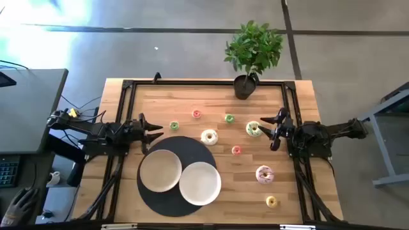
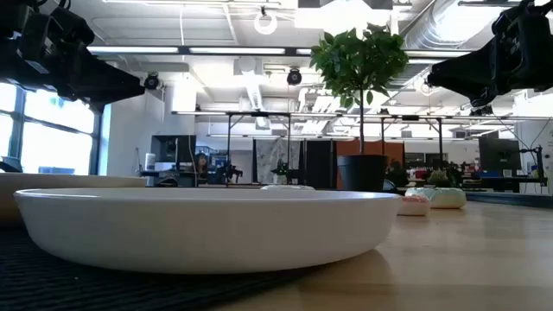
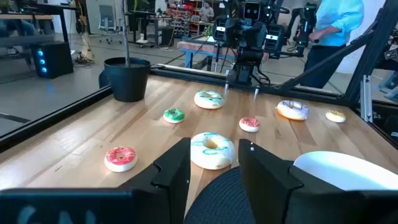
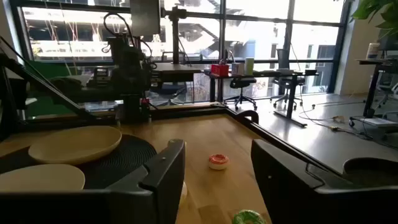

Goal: Pick & Place donuts

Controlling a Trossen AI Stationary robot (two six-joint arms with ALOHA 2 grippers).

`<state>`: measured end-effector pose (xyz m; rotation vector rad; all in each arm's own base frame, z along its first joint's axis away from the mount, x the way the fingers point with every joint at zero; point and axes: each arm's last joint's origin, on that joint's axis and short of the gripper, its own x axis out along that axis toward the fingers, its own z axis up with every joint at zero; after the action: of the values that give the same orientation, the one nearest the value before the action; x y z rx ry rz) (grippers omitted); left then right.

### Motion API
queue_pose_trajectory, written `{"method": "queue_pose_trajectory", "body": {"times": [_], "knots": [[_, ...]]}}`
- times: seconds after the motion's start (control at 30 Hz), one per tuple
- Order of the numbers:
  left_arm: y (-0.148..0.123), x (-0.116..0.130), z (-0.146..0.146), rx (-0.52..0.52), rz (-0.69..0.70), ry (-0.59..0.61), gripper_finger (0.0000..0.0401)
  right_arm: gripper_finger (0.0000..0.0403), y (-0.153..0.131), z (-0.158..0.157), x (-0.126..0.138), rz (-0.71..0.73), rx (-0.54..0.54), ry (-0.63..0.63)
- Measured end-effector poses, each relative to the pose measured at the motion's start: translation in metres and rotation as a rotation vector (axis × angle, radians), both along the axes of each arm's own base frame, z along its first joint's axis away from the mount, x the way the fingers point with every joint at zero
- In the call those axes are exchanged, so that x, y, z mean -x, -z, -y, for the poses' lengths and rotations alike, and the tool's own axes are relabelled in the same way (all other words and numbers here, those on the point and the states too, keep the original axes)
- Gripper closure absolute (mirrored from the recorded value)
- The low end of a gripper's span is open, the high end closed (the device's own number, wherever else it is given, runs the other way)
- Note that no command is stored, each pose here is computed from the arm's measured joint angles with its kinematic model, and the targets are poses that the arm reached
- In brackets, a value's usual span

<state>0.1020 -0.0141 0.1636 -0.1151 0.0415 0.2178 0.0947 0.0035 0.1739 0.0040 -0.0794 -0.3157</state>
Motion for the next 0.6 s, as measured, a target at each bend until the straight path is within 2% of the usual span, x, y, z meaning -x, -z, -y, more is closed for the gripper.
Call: {"method": "queue_pose_trajectory", "body": {"times": [0.6], "knots": [[0.0000,0.0000,0.0000,0.000,0.000,0.001,0.0268,0.0218,0.0000,0.0000,0.0000,0.000,0.000,0.000]]}}
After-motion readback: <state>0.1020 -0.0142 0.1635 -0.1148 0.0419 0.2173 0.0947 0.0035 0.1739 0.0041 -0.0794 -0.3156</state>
